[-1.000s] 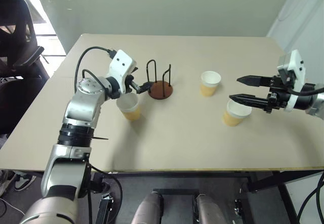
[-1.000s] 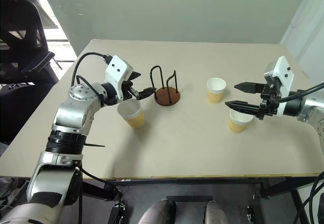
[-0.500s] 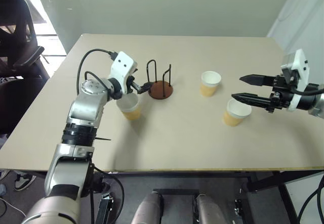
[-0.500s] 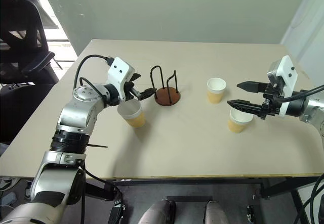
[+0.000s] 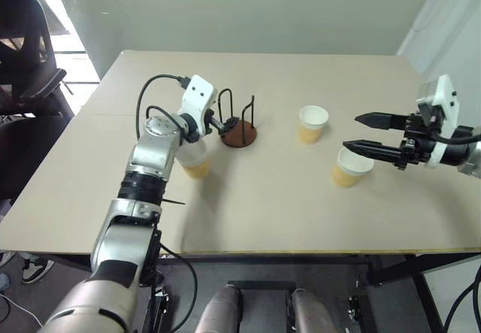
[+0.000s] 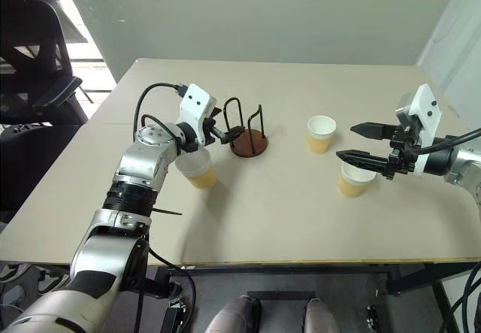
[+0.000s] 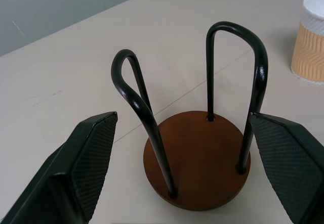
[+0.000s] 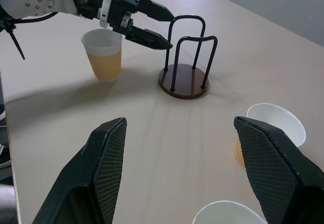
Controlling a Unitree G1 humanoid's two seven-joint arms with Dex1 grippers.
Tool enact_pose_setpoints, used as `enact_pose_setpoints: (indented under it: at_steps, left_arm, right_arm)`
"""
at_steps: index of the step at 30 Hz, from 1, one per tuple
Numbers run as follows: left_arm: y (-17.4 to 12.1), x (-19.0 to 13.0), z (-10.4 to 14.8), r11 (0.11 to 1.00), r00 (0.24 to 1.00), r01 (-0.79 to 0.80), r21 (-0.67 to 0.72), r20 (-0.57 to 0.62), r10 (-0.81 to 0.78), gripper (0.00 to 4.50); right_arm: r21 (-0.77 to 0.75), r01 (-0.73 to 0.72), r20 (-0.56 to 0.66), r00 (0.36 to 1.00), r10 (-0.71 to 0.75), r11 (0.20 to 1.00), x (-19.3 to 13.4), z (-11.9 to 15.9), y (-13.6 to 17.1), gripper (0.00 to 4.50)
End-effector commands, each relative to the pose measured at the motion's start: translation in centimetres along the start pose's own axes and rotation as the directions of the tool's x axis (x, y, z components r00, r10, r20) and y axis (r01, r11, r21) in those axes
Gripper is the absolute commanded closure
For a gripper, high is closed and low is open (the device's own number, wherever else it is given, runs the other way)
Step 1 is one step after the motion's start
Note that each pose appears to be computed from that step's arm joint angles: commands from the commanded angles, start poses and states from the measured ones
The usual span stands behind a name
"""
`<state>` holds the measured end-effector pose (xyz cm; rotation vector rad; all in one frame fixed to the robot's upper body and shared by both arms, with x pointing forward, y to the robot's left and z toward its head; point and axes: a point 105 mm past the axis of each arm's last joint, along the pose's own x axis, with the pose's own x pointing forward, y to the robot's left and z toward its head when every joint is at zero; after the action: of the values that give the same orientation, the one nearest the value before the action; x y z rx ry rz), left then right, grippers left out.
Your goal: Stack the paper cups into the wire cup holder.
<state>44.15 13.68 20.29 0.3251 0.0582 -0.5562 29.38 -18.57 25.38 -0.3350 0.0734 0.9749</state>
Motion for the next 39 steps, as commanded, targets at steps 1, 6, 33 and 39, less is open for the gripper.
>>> enact_pose_setpoints:
  at_steps: [1,6,33,39]
  left_arm:
    - [0.8,0.1,1.6,0.999,0.998,-0.033,0.02,0.049,0.032,0.03]
    - [1.2,0.4,1.0,0.998,0.998,-0.055,0.013,0.035,0.054,0.03]
    - [-0.6,2.7,-1.7,0.999,1.0,0.011,-0.036,0.007,-0.01,4.48]
    - [-0.5,2.6,-1.1,0.999,1.0,0.019,-0.037,0.026,-0.018,4.48]
  right_arm:
    - [-0.046,0.033,0.029,0.999,-0.031,0.998,-0.9,1.5,-0.1,1.07]
    - [-0.043,0.036,0.03,0.999,-0.035,0.998,-1.0,1.4,-0.1,1.07]
    - [-0.037,0.071,0.037,0.997,-0.07,0.997,-1.6,1.5,0.3,1.07]
    - [-0.038,0.073,0.035,0.997,-0.072,0.997,-1.6,1.6,0.2,1.07]
